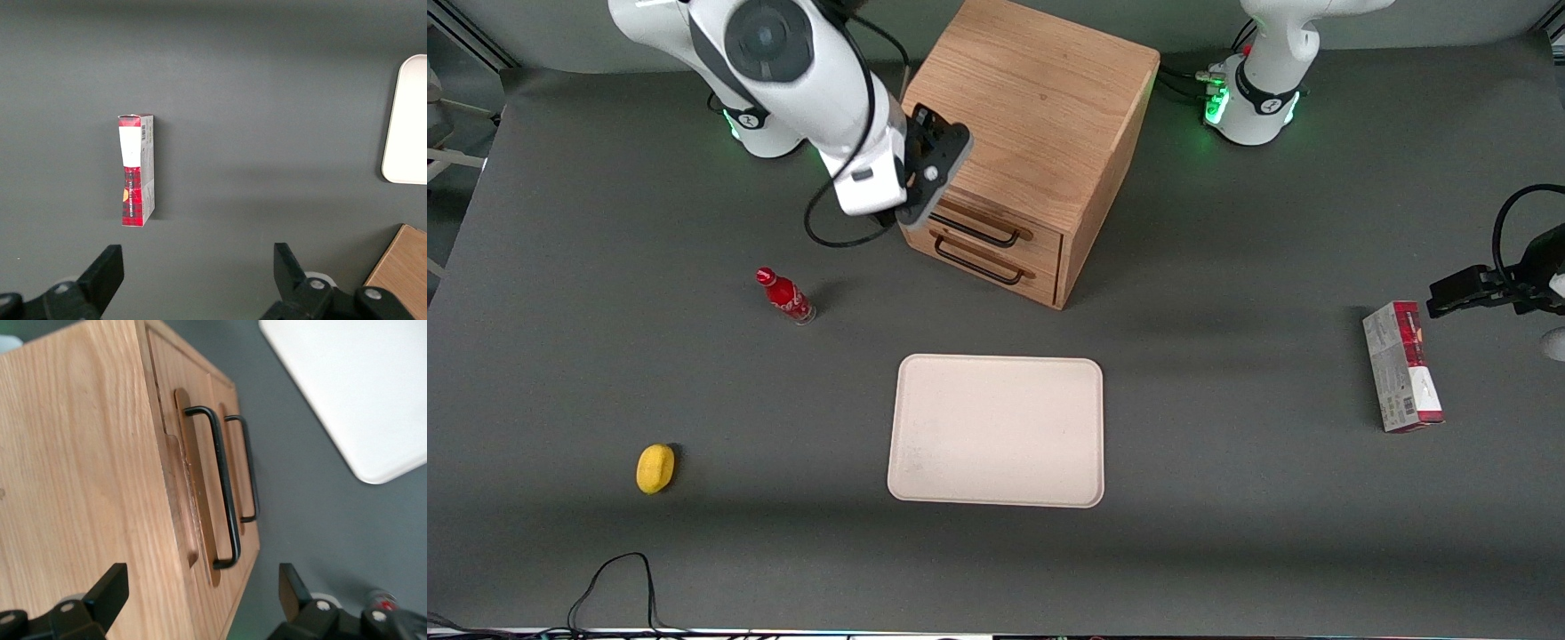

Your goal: Open upper drawer

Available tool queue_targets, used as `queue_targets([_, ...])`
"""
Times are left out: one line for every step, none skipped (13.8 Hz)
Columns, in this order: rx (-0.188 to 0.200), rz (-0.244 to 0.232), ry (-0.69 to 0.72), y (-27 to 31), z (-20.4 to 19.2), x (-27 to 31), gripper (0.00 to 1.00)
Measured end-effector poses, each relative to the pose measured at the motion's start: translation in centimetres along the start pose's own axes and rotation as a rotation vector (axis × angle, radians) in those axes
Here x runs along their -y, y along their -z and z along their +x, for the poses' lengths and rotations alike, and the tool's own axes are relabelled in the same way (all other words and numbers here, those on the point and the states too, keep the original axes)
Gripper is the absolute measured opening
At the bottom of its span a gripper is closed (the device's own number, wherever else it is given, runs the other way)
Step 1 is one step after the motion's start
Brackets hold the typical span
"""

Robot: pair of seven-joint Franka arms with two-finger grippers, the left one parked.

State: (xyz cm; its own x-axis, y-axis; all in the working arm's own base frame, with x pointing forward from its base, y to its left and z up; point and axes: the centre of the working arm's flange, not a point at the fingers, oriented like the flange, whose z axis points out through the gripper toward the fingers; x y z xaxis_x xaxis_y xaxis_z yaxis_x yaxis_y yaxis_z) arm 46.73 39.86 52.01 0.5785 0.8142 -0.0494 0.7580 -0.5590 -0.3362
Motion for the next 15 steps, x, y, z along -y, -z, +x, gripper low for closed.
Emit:
queue_targets([0.022,0.027,0.014,-1.5,0.5,-1.0,1.00])
queue_targets([0.042,0.052,0.032,-3.0,1.0,-2.0,1.00])
queue_targets([0.056,0.072,0.048,-4.2,1.3,-2.7,1.00])
queue_targets([0.065,0.086,0.058,-5.1,1.6,-3.4,1.00])
queue_targets([0.067,0.094,0.061,-6.0,1.9,-4.1,1.00])
queue_targets([0.068,0.101,0.060,-6.8,2.2,-4.8,1.00])
queue_targets([0.062,0.107,0.056,-7.5,2.5,-5.3,1.00])
queue_targets([0.055,0.112,0.052,-8.3,2.9,-5.8,1.00])
queue_targets([0.047,0.115,0.048,-9.0,3.1,-6.1,1.00])
queue_targets([0.042,0.115,0.046,-9.8,3.3,-6.4,1.00])
queue_targets([0.039,0.109,0.046,-10.5,3.4,-6.6,1.00])
queue_targets([0.043,0.098,0.048,-11.1,3.4,-6.7,1.00])
queue_targets([0.044,0.092,0.049,-11.5,3.4,-6.8,1.00])
queue_targets([0.048,0.091,0.051,-11.7,3.4,-6.9,1.00])
queue_targets([0.051,0.085,0.054,-11.8,3.5,-6.9,1.00])
